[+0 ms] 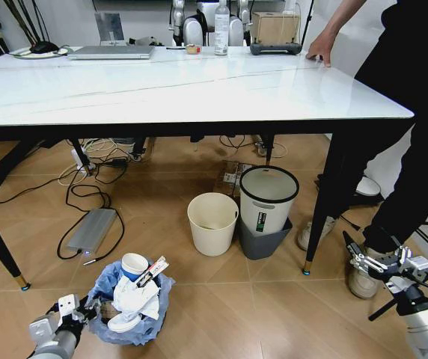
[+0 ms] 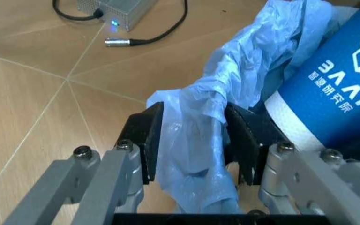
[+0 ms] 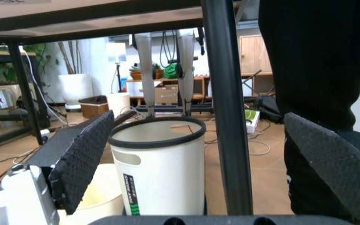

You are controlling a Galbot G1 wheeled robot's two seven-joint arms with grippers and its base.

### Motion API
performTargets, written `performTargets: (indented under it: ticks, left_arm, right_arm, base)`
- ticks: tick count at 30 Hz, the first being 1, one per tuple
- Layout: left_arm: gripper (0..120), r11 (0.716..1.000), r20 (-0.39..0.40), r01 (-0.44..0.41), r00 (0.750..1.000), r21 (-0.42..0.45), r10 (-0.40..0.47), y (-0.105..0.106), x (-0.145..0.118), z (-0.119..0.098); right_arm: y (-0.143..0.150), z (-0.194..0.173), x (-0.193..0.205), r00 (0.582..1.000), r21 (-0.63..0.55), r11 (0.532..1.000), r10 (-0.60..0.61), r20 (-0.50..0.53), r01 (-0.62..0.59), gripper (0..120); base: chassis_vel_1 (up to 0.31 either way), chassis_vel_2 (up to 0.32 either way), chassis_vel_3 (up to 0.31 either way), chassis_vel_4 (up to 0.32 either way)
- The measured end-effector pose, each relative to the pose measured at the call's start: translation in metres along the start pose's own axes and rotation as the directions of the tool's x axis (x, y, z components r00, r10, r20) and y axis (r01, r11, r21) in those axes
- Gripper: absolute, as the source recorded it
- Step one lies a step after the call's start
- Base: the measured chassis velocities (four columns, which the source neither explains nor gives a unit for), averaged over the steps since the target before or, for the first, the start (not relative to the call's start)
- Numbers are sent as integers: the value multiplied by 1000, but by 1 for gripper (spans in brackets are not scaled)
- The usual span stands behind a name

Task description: Pick up the trash bin and place the trash from the table into it.

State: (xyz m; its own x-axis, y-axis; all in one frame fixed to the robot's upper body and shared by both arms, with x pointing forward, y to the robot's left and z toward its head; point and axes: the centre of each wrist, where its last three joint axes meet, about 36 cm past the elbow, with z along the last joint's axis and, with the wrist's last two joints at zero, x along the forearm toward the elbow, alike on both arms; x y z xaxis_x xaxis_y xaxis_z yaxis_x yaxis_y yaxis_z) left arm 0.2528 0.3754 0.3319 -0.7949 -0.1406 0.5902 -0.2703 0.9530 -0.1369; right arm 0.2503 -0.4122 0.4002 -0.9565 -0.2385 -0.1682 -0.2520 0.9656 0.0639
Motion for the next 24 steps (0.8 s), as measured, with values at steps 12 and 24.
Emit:
performTargets:
  ticks: [12,24]
  left_arm:
    - [56,1000,31,-14,999,-16,15,-5,10,-7]
    - [89,998,58,-48,997,-45,50,-11,32,-15]
  right_arm:
    - [0,0,0,1000,0,1000,0,0,0,100]
    - [0,0,0,1000,0,1000,0,0,0,100]
  base:
    - [0,0,0,0]
    - [0,0,0,0]
